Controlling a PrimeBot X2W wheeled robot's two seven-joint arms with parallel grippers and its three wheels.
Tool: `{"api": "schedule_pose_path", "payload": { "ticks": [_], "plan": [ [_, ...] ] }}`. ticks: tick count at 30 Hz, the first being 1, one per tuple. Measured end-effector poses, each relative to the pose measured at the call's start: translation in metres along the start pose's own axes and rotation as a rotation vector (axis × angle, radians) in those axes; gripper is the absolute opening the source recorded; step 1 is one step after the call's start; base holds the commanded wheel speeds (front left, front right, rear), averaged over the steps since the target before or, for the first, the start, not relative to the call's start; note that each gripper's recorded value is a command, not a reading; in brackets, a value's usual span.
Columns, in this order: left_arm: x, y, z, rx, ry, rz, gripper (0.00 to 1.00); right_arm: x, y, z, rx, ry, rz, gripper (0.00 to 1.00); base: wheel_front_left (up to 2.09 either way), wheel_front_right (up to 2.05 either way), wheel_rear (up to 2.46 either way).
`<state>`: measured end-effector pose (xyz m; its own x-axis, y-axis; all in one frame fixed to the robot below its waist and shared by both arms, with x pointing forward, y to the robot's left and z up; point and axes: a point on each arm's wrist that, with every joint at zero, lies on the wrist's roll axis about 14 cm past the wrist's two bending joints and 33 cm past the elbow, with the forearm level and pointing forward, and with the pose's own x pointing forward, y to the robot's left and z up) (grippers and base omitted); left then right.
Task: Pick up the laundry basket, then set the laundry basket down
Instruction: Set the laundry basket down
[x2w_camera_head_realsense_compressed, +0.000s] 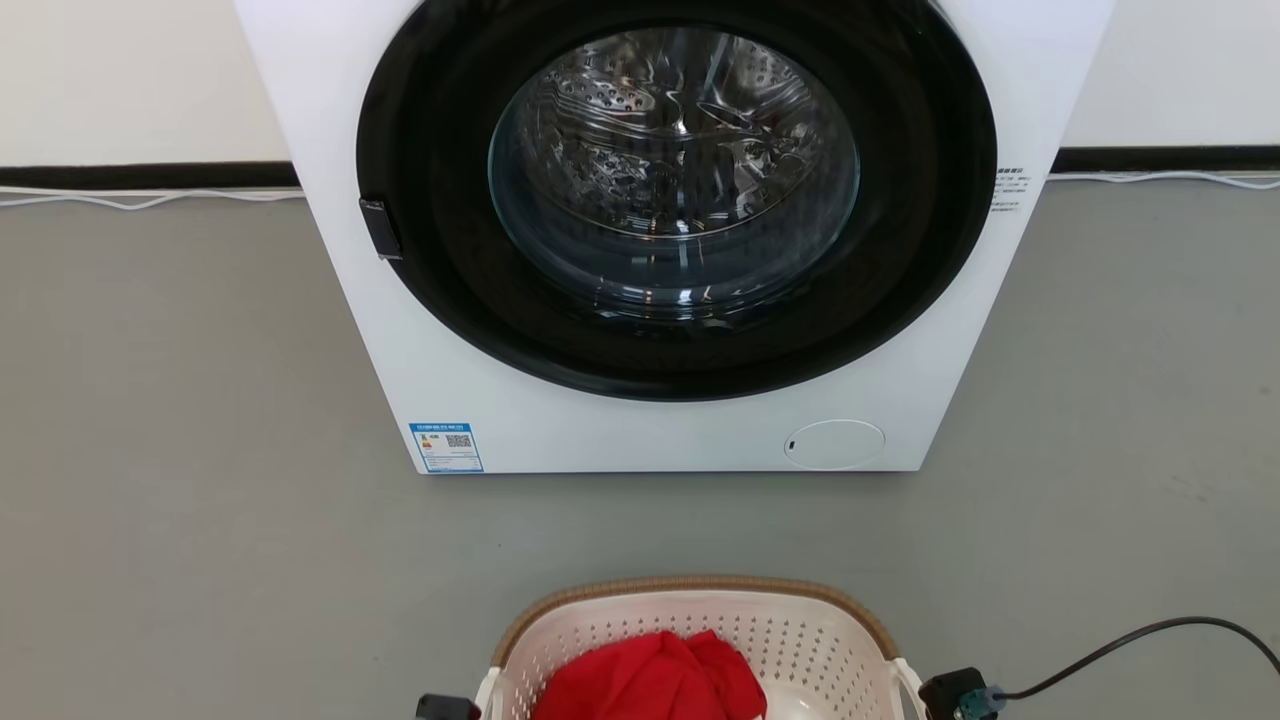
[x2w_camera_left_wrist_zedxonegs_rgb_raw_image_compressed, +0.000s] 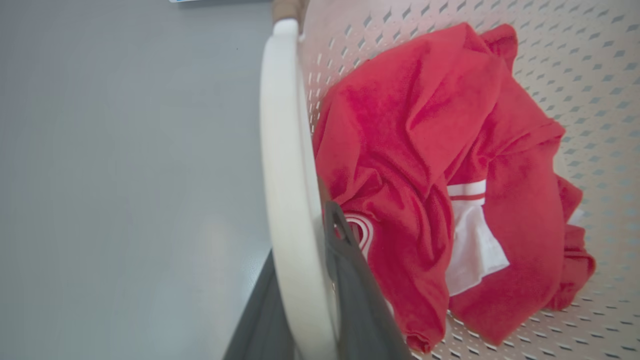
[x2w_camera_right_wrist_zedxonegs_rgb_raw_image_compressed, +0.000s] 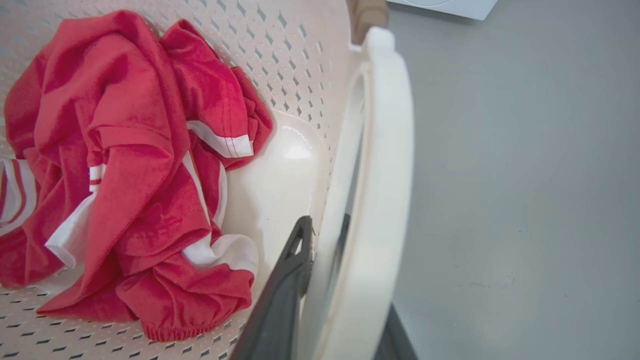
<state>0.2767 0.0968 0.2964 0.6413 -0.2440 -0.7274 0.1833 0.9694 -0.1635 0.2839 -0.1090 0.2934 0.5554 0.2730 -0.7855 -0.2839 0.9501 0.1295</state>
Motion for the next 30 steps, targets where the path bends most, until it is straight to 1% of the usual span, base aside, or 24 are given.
{"api": "schedule_pose_path", "payload": {
  "ticks": [6,15,19,23,28,30],
  "plan": [
    [0.006,0.005,0.011,0.002,-0.015,0.012,0.0,0.005,-0.001,0.008,0.004,-0.017,0.003,0.0,0.0,0.0,0.0],
    [0.032,0.014,0.055,0.025,-0.076,0.026,0.0,0.027,-0.011,0.052,0.016,-0.105,0.001,0.0,0.0,0.0,0.0],
    [0.043,0.018,0.066,0.024,-0.084,0.028,0.0,0.036,-0.016,0.062,0.022,-0.119,-0.002,0.0,0.0,0.0,0.0],
    [0.059,0.023,0.078,0.026,-0.084,0.029,0.0,0.05,-0.024,0.072,0.027,-0.122,-0.01,0.0,0.0,0.0,0.0],
    [0.083,0.031,0.096,0.029,-0.101,0.034,0.0,0.073,-0.035,0.093,0.027,-0.151,-0.018,0.0,0.0,0.0,0.0],
    [0.094,0.032,0.099,0.045,-0.102,0.03,0.0,0.083,-0.04,0.097,0.025,-0.15,-0.022,0.0,0.0,0.0,0.0]
  ]
}}
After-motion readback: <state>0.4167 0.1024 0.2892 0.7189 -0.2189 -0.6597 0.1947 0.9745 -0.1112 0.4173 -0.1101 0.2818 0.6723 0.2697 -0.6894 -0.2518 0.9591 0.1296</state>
